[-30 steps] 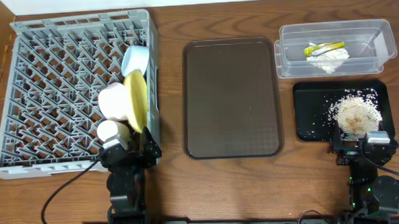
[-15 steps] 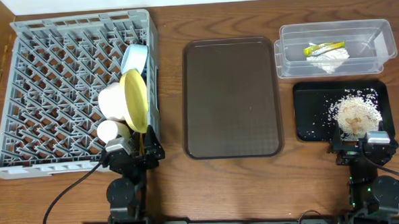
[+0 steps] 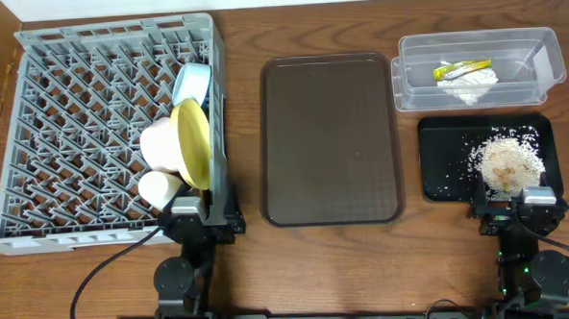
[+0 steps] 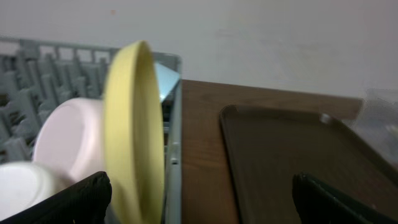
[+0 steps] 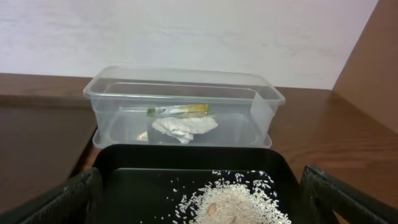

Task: Sort waste into correct bins and load items into the dishwasher

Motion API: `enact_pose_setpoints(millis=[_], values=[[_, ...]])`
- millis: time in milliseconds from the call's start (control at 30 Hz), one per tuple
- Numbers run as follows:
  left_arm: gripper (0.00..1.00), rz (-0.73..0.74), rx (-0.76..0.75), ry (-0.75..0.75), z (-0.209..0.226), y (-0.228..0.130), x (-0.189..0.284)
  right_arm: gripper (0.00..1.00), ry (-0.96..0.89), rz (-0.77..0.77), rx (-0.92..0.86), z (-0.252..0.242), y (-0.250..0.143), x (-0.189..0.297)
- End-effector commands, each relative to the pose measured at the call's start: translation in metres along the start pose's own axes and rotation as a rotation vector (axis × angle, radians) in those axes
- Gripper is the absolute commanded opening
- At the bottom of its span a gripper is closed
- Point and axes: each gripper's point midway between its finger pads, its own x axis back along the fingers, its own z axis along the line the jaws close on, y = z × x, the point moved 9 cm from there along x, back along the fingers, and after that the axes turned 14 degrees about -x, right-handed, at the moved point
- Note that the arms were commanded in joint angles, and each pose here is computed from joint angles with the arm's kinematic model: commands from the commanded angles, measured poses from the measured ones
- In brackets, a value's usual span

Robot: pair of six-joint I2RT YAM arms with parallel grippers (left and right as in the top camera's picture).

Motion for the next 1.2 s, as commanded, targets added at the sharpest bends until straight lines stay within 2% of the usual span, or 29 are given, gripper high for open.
enact_pose_setpoints(millis=[0,400,767,1000,1167], values=[[0.94,0.022,-0.122,-0.071,-0.009,-0.008,0.0,0.99,-0.015,-0.003,0.009,-0.002,0.0,0.0],[0.94,0.034,-0.137,-0.069,-0.009,-0.01,0.0,0.99,-0.015,-0.003,0.009,-0.002,0.0,0.0],[0.94,0.055,-0.16,0.003,-0.001,-0.012,0.0,0.99,-0.015,-0.003,0.009,-0.002,0.0,0.0],[0.94,0.062,0.042,0.071,0.007,-0.013,0.0,0.99,-0.015,-0.003,0.009,-0.002,0.0,0.0],[0.94,0.067,0.067,0.101,0.01,-0.014,0.0,0.99,-0.015,-0.003,0.009,-0.002,0.0,0.0]])
